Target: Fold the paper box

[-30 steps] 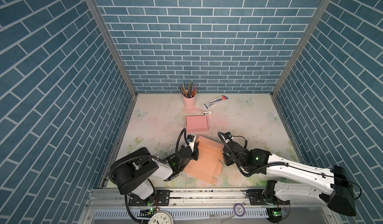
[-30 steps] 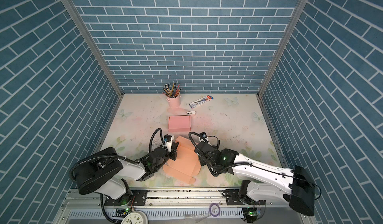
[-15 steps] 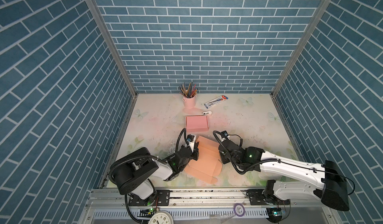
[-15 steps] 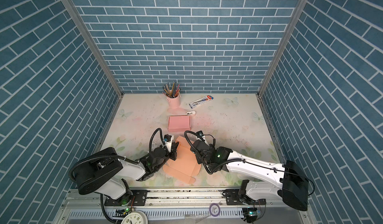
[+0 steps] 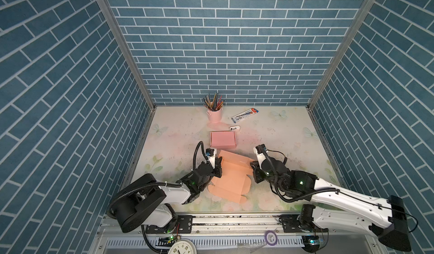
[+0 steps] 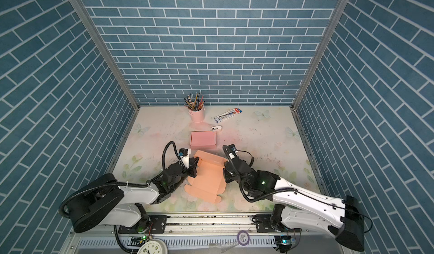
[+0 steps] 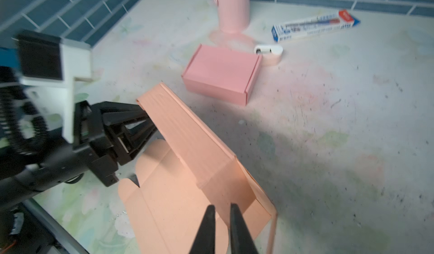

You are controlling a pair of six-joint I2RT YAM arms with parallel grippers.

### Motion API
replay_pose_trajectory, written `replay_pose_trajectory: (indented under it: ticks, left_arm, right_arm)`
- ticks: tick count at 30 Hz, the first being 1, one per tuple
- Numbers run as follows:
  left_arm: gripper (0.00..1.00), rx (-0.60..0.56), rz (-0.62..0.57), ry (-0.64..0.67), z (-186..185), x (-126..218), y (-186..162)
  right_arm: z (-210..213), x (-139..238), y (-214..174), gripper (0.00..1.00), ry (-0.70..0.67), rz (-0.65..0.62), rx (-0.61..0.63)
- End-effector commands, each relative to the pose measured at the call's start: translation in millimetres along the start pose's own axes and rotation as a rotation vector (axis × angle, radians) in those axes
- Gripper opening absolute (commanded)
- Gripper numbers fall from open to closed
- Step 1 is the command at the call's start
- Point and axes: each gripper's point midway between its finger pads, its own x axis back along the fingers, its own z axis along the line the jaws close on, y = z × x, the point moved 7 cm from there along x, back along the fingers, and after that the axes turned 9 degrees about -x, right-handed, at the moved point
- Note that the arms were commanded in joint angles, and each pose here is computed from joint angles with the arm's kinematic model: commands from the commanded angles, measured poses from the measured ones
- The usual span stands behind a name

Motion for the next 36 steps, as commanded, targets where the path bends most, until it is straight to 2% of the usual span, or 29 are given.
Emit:
replay_pose_trajectory:
  ticks: [1,5,9,14,17,21,25,29,36]
  left_arm:
    - [0.14,0.038,0.020,0.016,13,5,2]
    - [0.14,0.104,-0.008,0.006,25,12,18]
    - [0.14,0.165,-0.032,-0.028,30,18,36]
    - [0.14,0.237,-0.003,-0.060,39,19,53]
    - [0.14,0.302,0.012,-0.088,49,21,56]
    - [0.14,0.369,0.016,-0.123,59,25,58]
    - [0.14,0.424,0.000,-0.173,65,29,64]
    - [0.14,0.455,-0.029,-0.239,62,36,74]
    - [0.14,0.469,-0.052,-0.352,50,46,91]
  right_arm:
    - [2,19,11,0.28,0.116,-0.127,-0.018]
    - [-3,37,15,0.40,0.196,-0.231,-0.065]
    - [-10,40,12,0.50,0.213,-0.269,-0.092]
    - [-10,26,6,0.51,0.226,-0.217,-0.097]
    - [-7,23,4,0.51,0.265,-0.226,-0.106]
    - [3,23,2,0.53,0.385,-0.252,-0.092]
    - [4,20,0,0.55,0.401,-0.261,-0.086]
    - [5,18,0,0.55,0.424,-0.278,-0.110]
    - [13,20,3,0.55,0.545,-0.328,-0.158]
